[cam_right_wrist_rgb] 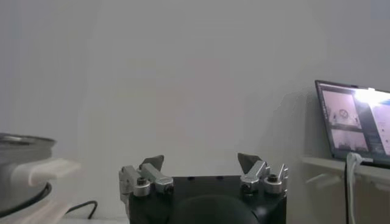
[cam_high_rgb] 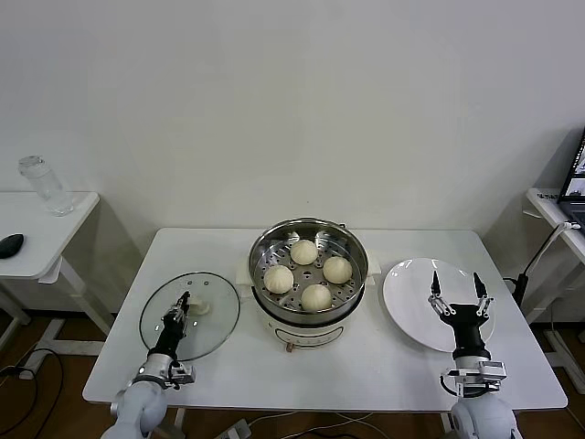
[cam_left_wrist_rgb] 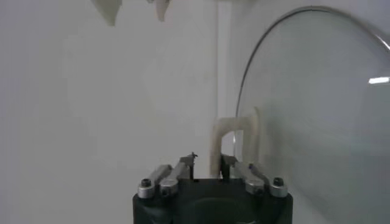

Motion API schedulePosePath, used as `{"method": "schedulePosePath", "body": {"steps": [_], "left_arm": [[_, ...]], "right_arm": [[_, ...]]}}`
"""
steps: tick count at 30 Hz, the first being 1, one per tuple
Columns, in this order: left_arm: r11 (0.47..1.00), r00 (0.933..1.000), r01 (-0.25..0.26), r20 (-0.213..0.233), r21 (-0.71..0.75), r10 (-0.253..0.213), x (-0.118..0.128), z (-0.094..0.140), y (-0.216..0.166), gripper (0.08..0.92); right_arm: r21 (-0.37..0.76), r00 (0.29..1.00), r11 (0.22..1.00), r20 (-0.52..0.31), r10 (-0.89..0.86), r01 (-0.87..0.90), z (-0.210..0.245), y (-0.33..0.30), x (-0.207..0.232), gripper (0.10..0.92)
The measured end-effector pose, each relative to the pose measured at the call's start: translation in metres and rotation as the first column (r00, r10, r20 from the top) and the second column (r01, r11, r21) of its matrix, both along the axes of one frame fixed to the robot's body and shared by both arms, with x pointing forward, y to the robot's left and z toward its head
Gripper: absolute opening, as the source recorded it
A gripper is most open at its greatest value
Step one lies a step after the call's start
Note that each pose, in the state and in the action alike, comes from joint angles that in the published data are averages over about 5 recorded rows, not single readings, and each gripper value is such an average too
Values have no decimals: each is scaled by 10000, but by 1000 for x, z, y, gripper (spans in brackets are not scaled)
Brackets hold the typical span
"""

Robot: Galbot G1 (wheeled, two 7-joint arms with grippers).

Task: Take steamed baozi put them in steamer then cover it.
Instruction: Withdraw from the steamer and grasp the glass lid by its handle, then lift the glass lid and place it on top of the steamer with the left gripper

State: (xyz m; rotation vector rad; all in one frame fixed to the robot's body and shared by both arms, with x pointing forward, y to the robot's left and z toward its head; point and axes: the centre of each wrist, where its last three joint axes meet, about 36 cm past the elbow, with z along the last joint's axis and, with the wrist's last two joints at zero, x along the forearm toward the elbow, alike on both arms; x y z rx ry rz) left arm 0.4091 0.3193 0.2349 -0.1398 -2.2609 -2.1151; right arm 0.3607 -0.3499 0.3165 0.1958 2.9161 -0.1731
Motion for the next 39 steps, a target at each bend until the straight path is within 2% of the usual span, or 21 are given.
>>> {"method": "schedulePosePath", "body": {"steps": [5, 9, 13, 17, 21, 27, 34, 36, 39], "left_arm": [[9991, 9997, -224, 30, -359, 225, -1, 3, 4, 195], [9979, 9985, -494, 217, -415, 504, -3, 15, 12, 195], [9963, 9946, -775, 664, -360, 798, -4, 38, 23, 194], [9956, 9876, -916, 1263, -181, 932, -4, 67, 32, 194], [9956, 9772, -935, 1923, 109, 897, -2, 101, 35, 194], [9957, 9550, -795, 2900, 465, 627, 0, 156, 21, 194], [9986, 9259, 100, 3766, 519, -289, -7, 206, -39, 194], [9983, 9218, 403, 3839, 427, -536, -8, 213, -61, 194], [9963, 9213, 831, 3794, 200, -845, -8, 216, -96, 194]], "right_arm": [[26, 9999, 9999, 15, 136, -136, -2, 2, 1, 823], [44, 9997, 9997, 24, 230, -230, -3, 5, 2, 823], [47, 9996, 9996, 27, 287, -287, -5, 8, 4, 823], [-19, 9996, 9996, -28, 284, -285, -6, 8, 6, 823], [-130, 9996, 9996, -95, 267, -268, -5, 6, 10, 823], [-248, 9993, 9992, -216, 297, -302, -2, 5, 13, 823], [-461, 9988, 9988, -467, 140, -162, -1, -3, 14, 823], [-502, 9984, 9987, -559, 78, -106, -1, -5, 14, 823], [-540, 9977, 9985, -672, -15, -21, -2, -7, 14, 823]]}}
